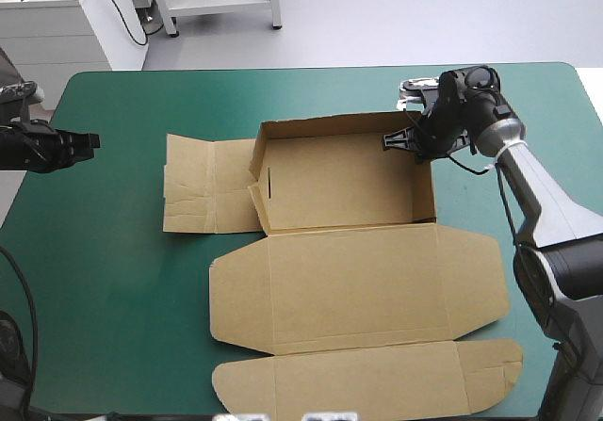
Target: Fold the box
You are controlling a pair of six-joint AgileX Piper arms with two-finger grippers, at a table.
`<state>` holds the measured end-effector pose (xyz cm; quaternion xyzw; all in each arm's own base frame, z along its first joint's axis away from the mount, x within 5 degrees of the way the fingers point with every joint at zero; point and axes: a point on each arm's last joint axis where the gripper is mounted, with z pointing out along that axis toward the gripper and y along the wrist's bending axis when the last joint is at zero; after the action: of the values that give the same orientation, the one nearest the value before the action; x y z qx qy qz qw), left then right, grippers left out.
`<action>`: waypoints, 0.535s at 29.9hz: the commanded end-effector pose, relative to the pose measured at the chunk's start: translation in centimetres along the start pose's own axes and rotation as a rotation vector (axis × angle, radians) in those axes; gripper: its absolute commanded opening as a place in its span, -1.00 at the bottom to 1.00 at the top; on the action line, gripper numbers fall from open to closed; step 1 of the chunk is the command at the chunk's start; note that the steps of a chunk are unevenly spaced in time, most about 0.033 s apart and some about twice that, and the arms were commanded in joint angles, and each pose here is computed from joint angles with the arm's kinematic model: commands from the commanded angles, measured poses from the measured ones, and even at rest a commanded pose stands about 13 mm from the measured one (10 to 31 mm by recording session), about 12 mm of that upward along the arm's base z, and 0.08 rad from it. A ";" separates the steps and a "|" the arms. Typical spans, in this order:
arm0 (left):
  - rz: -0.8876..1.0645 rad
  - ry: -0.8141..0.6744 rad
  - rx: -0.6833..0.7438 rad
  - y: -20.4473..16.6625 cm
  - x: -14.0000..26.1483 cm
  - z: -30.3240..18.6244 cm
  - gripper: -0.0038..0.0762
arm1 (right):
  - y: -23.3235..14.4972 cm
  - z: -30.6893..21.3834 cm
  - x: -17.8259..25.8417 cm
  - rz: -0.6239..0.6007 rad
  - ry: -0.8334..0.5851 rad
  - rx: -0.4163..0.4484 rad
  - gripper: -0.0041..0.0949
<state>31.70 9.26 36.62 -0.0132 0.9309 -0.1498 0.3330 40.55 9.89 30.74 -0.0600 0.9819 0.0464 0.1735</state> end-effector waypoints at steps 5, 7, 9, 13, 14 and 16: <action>0.019 -0.075 -0.001 -1.2 -0.7 -2.0 -0.92 | -0.1 -1.6 -0.3 -0.002 -0.044 -0.002 -0.94; 0.035 -0.069 -0.008 -1.2 -0.7 -2.0 -0.92 | -0.3 -1.6 -0.4 0.012 -0.053 -0.008 -0.94; 0.041 -0.058 -0.012 -1.2 -0.6 -2.0 -0.92 | -0.4 -1.6 -0.5 0.018 -0.062 -0.015 -0.86; 0.043 -0.057 -0.014 -1.1 -0.6 -2.0 -0.92 | -0.7 -1.6 -0.6 0.030 -0.069 -0.020 -0.55; 0.043 -0.057 -0.014 -1.1 -0.6 -2.0 -0.92 | -0.7 -1.6 -0.7 0.036 -0.070 -0.028 -0.43; 0.044 -0.058 -0.015 -1.1 -0.6 -2.0 -0.92 | -1.2 -1.8 -0.8 0.051 -0.078 -0.032 -0.14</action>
<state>31.45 9.42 36.35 -0.0036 0.9388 -0.1355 0.3168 41.39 9.44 29.58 -0.0435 0.9837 0.0571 0.1647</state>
